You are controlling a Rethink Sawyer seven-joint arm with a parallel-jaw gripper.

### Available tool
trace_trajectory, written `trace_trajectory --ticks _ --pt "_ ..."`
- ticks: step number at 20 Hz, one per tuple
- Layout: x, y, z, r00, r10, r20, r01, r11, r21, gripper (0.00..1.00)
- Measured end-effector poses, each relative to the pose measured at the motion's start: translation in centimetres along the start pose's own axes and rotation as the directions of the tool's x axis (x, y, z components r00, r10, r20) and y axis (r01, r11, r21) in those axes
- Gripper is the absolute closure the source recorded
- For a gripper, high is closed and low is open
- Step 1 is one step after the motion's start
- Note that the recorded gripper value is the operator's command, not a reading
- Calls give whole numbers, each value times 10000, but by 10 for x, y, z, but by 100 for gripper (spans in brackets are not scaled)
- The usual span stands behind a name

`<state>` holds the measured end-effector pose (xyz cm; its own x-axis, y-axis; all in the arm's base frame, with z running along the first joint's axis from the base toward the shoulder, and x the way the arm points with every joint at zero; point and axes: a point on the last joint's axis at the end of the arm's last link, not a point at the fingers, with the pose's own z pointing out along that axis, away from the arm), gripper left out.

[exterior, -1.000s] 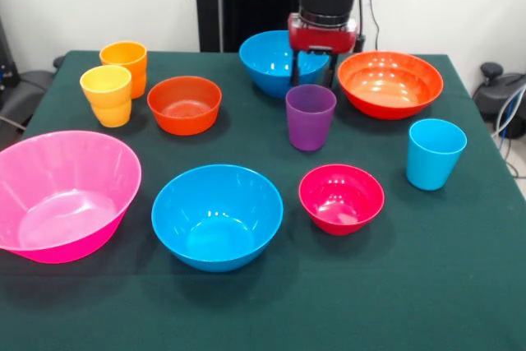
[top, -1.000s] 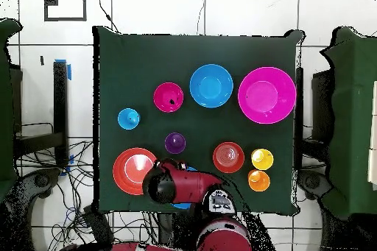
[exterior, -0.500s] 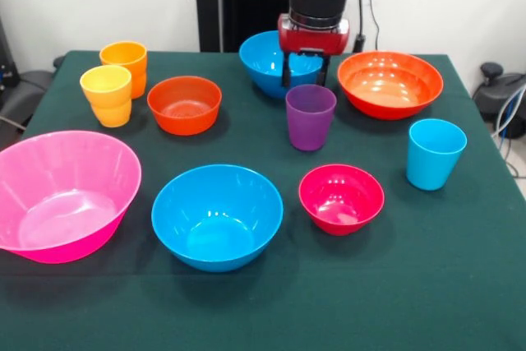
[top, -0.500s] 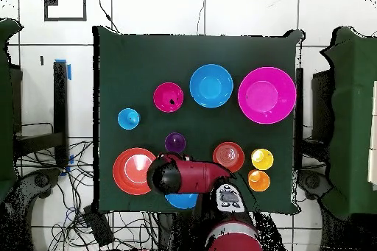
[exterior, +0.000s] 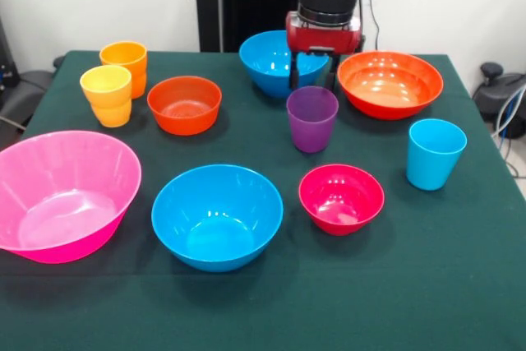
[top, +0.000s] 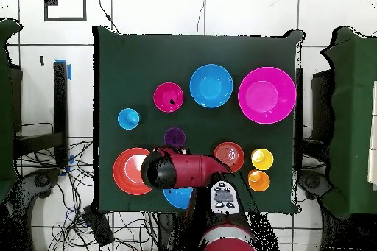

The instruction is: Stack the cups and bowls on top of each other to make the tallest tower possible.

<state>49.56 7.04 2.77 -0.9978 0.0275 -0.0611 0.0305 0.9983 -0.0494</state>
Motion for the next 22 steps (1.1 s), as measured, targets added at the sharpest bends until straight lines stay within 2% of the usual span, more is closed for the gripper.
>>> trace_trajectory --ticks 9,22 --pt "-7 7 -11 9997 -149 196 148 9999 12 0" --pt "-6 7 -32 9990 -200 -395 205 9997 116 0"
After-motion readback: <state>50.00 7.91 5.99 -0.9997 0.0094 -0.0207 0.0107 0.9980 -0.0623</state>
